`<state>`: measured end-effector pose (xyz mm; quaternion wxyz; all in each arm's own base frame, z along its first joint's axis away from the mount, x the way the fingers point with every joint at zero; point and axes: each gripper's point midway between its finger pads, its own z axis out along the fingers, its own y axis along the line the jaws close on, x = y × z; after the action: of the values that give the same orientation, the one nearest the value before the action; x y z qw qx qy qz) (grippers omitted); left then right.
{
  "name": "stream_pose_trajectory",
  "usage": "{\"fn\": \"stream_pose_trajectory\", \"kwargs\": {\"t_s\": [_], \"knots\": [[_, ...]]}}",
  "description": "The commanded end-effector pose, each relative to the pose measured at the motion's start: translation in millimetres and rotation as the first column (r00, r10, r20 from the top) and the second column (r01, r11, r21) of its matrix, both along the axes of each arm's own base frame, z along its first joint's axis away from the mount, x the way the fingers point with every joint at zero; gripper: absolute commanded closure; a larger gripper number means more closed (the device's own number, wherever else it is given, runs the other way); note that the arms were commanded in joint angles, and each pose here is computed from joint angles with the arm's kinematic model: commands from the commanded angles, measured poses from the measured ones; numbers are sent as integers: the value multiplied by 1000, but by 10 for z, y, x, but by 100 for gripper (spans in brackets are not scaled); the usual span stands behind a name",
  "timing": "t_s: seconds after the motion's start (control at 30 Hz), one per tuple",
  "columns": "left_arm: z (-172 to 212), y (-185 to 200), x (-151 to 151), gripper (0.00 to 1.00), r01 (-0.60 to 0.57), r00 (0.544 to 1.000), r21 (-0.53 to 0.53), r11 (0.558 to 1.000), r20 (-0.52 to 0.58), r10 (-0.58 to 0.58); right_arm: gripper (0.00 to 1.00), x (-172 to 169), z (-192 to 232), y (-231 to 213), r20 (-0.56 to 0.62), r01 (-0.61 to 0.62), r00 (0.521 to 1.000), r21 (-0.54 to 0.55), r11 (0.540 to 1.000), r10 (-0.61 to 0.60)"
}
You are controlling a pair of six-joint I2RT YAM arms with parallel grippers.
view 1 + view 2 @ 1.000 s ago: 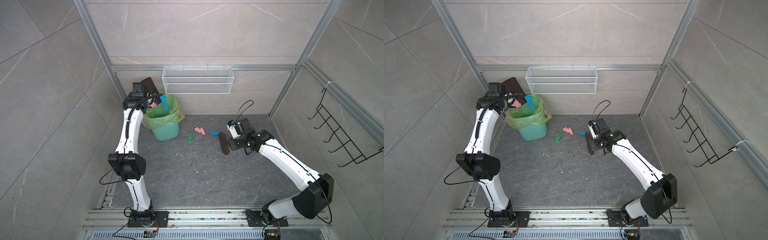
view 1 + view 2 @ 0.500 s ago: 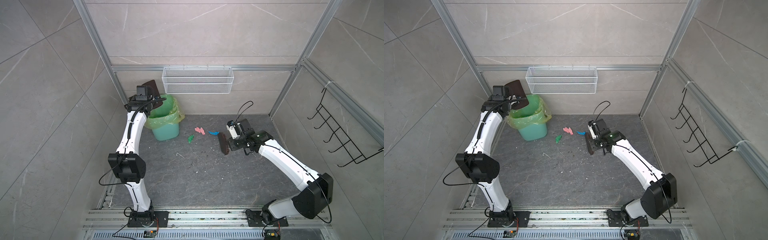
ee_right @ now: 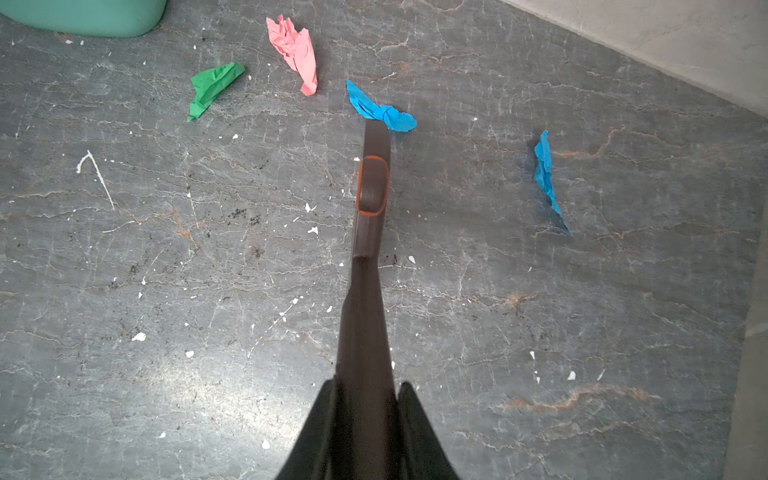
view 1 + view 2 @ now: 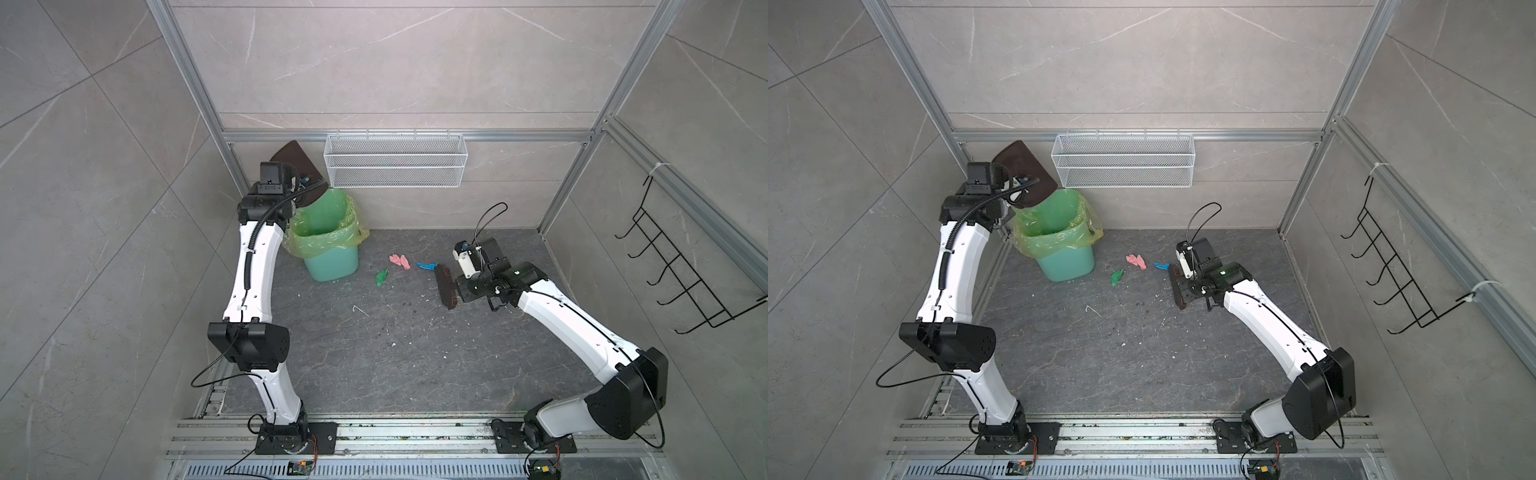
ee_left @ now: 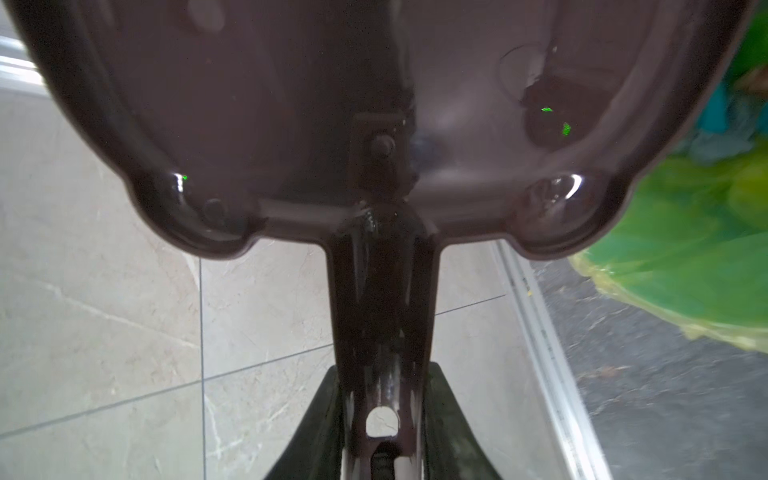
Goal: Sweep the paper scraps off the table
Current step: 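Raise the dustpan higher over the bin with the left gripper to empty it, then lower the dustpan to the floor with the left gripper while the right brush sweeps scraps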
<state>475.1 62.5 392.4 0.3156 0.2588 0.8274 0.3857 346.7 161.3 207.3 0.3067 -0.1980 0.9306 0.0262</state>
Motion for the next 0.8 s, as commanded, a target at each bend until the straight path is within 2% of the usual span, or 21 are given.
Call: {"fn": "stream_pose_trajectory", "kwargs": {"t_s": [0.0, 0.1, 0.2, 0.3, 0.4, 0.77], "knots": [[-166, -187, -181, 100, -5, 1000, -222, 975, -25, -1, 100, 11, 123, 52, 34, -16, 999, 45, 999, 14], [-202, -339, -284, 100, 13, 1000, -343, 939, -13, -18, 100, 17, 154, 112, 40, -39, 999, 68, 997, 36], [-216, -552, -396, 100, 64, 998, -473, 879, 13, -66, 100, 21, 186, 197, 44, -73, 997, 100, 992, 69], [-240, -713, -515, 100, 106, 994, -552, 827, 29, -108, 100, 31, 230, 288, 49, -100, 994, 139, 985, 94], [-286, -851, -653, 100, 147, 986, -601, 785, 29, -162, 100, 53, 295, 351, 69, -118, 992, 173, 978, 108], [-412, -1162, -1181, 100, 224, 954, -696, 682, 14, -298, 100, 131, 483, 463, 97, -140, 989, 317, 938, 115]]}}
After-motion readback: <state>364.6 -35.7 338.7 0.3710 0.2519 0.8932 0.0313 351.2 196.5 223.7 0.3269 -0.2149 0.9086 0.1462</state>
